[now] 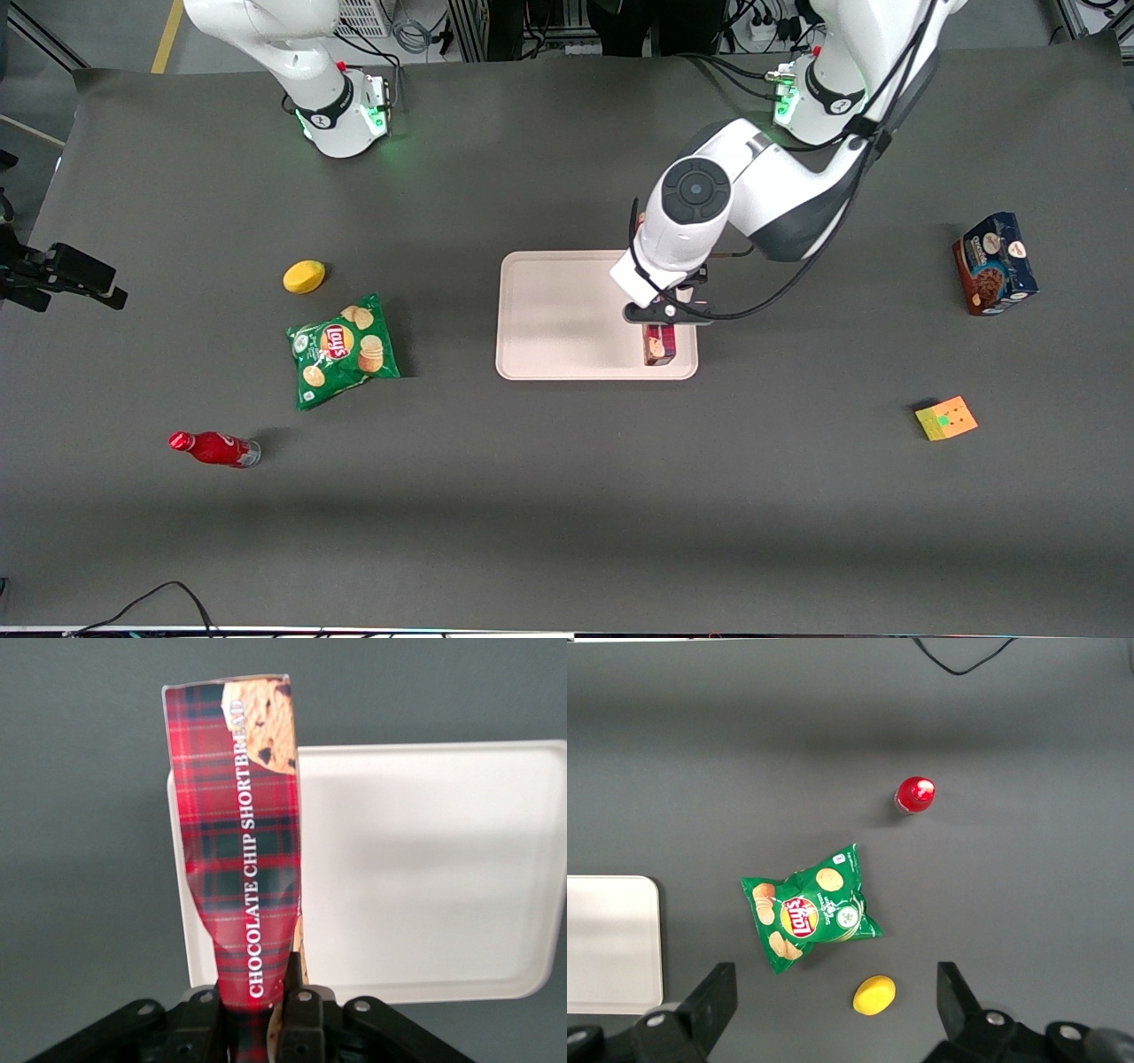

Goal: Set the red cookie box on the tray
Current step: 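Carry the box over the beige tray and lower it down, then open the left gripper to release the box on the tray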

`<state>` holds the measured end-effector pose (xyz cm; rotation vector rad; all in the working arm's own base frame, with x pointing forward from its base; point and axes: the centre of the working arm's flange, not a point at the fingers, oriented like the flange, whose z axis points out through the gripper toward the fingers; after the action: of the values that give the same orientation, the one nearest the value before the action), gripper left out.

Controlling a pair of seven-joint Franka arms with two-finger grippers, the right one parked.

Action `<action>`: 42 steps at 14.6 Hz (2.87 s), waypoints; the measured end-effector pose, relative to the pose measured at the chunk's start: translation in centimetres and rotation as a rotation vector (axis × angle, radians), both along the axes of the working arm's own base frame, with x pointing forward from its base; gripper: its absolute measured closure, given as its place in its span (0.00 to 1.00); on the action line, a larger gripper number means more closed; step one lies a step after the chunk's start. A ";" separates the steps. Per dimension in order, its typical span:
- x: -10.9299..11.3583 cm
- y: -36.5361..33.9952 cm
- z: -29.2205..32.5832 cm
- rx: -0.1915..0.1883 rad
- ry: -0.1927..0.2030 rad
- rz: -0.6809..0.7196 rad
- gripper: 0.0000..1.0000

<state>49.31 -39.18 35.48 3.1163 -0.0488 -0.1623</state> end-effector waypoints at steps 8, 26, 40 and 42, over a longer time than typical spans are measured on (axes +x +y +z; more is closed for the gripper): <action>-4.5 -0.1 -7.1 0.010 -0.085 -0.064 0.78; -4.6 2.9 -13.0 -0.007 -0.135 -0.056 0.73; -1.6 1.9 -6.9 0.048 -0.158 -0.015 0.00; -0.6 0.5 0.2 0.101 -0.123 0.032 0.00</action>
<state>48.67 -38.68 35.64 3.2218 0.0082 0.0293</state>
